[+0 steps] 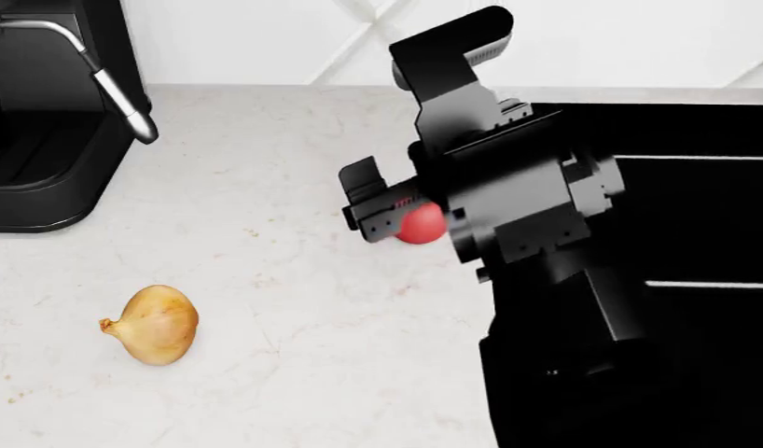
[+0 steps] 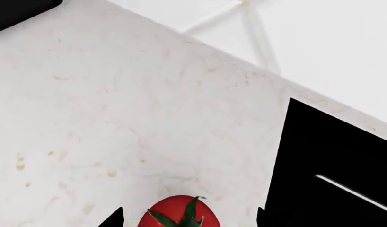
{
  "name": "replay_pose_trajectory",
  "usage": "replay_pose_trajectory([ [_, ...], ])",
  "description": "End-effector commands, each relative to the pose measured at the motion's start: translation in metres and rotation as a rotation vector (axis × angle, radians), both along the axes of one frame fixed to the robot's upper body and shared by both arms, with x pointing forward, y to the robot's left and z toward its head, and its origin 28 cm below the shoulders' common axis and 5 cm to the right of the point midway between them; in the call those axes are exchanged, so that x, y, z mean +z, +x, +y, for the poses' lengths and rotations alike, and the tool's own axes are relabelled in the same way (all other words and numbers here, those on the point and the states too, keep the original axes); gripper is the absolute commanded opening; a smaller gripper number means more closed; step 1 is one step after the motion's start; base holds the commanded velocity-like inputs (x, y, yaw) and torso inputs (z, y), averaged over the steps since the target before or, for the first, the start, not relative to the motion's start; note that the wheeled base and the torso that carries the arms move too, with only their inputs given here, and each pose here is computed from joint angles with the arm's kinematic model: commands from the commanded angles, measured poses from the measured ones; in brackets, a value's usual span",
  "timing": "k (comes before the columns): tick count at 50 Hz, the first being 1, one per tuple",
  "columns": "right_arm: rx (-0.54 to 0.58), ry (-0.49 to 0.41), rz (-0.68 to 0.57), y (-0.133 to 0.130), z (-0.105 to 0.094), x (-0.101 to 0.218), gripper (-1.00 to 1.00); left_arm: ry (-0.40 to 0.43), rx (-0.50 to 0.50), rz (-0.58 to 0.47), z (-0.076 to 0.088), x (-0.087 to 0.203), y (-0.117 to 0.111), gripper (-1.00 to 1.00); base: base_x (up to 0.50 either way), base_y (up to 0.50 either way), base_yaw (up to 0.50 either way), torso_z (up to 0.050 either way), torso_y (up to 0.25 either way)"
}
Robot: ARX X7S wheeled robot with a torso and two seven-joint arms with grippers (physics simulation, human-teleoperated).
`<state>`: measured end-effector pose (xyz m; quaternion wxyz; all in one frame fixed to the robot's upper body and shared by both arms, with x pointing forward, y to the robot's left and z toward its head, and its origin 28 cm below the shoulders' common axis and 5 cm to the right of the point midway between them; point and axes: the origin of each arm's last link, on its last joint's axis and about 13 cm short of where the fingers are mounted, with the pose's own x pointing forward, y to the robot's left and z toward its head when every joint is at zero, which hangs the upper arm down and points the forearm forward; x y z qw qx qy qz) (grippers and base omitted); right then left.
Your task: Place the avocado, onion, tomato and bell pepper on the cutting board.
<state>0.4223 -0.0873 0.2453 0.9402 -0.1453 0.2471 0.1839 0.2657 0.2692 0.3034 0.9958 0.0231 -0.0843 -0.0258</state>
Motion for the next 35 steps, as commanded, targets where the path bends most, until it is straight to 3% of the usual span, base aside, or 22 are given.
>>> replay_pose_trajectory([
  [1,0.004,-0.03,0.005,0.001,0.001,-0.01,1.0,-0.001,0.003,0.001,0.001,-0.001,0.0,1.0,0.0,0.0,0.0,0.0,0.0],
  [35,0.002,-0.05,0.054,-0.002,-0.001,-0.035,1.0,0.0,0.006,0.001,0.001,-0.001,0.0,1.0,0.0,0.0,0.0,0.0,0.0],
])
